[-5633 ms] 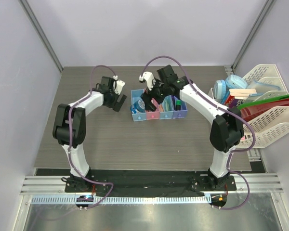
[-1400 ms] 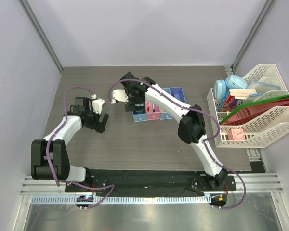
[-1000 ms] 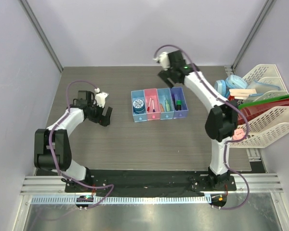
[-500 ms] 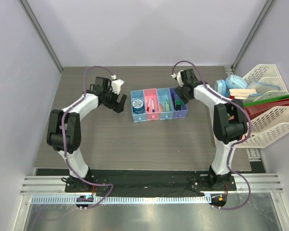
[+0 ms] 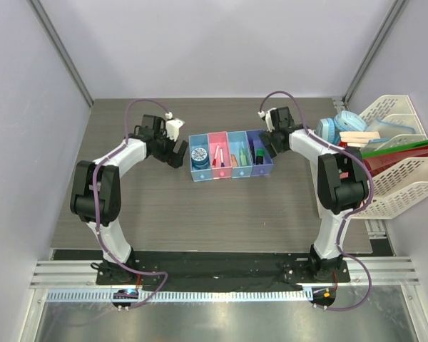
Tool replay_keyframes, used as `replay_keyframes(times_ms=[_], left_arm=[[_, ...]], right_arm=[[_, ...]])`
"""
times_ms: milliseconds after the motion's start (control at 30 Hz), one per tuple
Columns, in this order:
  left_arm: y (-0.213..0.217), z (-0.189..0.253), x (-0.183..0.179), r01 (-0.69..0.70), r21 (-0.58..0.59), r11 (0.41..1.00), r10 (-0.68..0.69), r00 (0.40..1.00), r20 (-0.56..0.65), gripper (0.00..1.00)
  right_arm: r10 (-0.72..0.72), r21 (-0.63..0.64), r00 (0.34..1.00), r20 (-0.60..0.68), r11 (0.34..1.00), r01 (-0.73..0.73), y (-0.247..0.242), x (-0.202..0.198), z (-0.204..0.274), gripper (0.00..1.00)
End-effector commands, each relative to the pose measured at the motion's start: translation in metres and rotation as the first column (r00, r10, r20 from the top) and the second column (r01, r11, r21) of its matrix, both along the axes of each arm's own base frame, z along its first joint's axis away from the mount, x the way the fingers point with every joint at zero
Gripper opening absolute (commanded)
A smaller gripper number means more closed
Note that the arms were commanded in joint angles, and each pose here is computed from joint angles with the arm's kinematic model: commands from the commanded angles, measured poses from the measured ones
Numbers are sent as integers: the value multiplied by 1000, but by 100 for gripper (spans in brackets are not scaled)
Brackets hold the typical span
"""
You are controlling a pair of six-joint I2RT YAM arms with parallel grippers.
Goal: Sort the stationery into containers
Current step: Move the storage box to the center of the board, then reset both arms
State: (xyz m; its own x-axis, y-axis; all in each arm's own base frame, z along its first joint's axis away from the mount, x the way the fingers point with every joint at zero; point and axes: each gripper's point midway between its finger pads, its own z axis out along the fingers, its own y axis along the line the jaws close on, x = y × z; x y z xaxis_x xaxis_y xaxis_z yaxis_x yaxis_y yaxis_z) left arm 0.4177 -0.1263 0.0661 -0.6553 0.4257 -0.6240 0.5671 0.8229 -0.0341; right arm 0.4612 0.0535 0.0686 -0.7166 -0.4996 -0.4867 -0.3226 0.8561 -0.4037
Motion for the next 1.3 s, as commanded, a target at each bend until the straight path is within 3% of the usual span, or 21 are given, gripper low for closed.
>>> replay_keyframes(times_ms=[0,367,733,967,1100,1167,1200,1267], left_arm=[[-2,9,5,7,2,1000,-7,999,41,100],[-2,9,-2,16,8,1000,-16,999,39,100],[8,22,-9,-9,29,1000,7,997,83,100],[55,69,-11,-129,-11,992,129,980,153,100],[92,106,-22,-236,-129,963,257,948,186,100],[111,118,-33,-266,-186,946,302,933,198,100],[117,140,-40,-269,-216,939,321,910,262,100],[133,139,-55,-308,-227,924,366,885,289,100]], right_arm=[[-49,176,998,44,984,41,28,-6,16,86],[-113,231,988,101,969,87,45,-18,26,86],[-97,152,980,174,986,70,39,-15,48,88],[-7,192,984,177,981,-28,44,-30,95,99],[25,240,974,225,967,-80,45,-47,129,100],[-7,284,954,300,955,-82,37,-53,155,100],[-17,303,951,308,949,-81,32,-59,156,100],[-81,348,930,360,936,-53,16,-64,175,100]])
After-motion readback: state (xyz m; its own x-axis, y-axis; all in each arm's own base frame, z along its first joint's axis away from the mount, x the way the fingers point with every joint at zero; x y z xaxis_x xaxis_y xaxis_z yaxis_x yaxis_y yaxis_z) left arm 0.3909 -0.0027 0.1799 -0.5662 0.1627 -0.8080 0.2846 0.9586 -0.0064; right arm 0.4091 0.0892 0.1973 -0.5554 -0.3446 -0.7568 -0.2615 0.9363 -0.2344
